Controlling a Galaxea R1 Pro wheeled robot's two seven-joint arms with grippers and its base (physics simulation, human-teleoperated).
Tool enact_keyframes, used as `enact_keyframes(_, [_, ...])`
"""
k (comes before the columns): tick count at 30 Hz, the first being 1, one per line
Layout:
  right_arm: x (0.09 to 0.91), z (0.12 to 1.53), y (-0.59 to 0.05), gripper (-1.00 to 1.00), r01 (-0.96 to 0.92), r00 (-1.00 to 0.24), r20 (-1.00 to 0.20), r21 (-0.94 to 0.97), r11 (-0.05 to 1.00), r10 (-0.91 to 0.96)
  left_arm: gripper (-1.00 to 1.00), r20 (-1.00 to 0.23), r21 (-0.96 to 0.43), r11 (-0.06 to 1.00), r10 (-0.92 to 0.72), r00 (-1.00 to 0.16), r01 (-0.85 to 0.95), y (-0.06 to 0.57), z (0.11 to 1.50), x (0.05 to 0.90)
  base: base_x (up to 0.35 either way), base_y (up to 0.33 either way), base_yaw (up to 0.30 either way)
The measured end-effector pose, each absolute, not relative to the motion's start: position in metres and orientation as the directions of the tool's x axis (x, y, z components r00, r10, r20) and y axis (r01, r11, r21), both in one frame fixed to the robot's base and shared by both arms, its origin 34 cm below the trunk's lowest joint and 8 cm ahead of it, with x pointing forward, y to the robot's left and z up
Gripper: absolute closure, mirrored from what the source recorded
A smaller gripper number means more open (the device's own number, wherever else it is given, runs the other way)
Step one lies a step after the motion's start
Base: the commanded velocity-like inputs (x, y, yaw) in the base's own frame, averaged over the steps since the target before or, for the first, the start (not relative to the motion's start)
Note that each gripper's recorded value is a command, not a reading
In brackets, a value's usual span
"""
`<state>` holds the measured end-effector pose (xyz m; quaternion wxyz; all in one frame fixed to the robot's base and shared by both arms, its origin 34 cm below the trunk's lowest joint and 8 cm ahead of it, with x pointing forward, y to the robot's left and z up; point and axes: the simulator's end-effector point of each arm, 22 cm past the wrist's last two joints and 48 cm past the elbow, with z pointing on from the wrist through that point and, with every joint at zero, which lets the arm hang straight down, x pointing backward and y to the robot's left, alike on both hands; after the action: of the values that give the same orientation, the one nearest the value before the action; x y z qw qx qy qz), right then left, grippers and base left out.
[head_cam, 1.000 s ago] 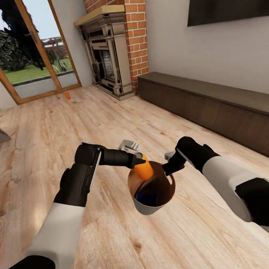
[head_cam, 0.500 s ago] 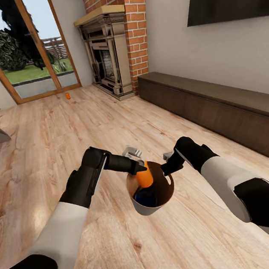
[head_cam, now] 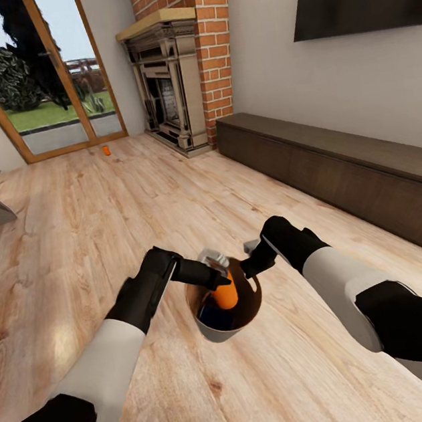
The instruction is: Put the three can of soda from the living room inside the tash can in the kitchen.
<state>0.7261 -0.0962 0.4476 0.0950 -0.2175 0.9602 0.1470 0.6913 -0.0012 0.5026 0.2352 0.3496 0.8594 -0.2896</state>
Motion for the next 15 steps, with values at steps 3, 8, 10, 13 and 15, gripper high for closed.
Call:
enact_keyframes(3, [0.725,0.448,-0.094,1.00,-0.442,-0.890,-0.246,0.252,0.861,-0.384,1.00,-0.600,-0.327,0.595,0.469,-0.648,0.734,0.002,0.497,0.692,0.000,0.000,0.000])
enact_keyframes(8, [0.726,0.447,-0.096,1.00,-0.451,-0.884,-0.247,0.233,0.861,-0.396,1.00,-0.595,-0.309,0.609,0.476,-0.648,0.730,0.006,0.492,0.694,0.000,0.000,0.000])
enact_keyframes(10, [0.726,0.448,-0.094,1.00,-0.446,-0.887,-0.247,0.245,0.861,-0.389,1.00,-0.589,-0.298,0.603,0.494,-0.640,0.740,0.004,0.490,0.691,0.000,0.000,0.000])
enact_keyframes(13, [0.726,0.448,-0.094,1.00,-0.446,-0.887,-0.247,0.245,0.861,-0.390,1.00,-0.585,-0.290,0.598,0.507,-0.633,0.747,0.002,0.488,0.689,0.000,0.000,0.000])
enact_keyframes(15, [0.726,0.448,-0.096,1.00,-0.449,-0.885,-0.247,0.236,0.862,-0.394,1.00,-0.583,-0.288,0.596,0.511,-0.631,0.749,0.002,0.487,0.689,0.000,0.000,0.000])
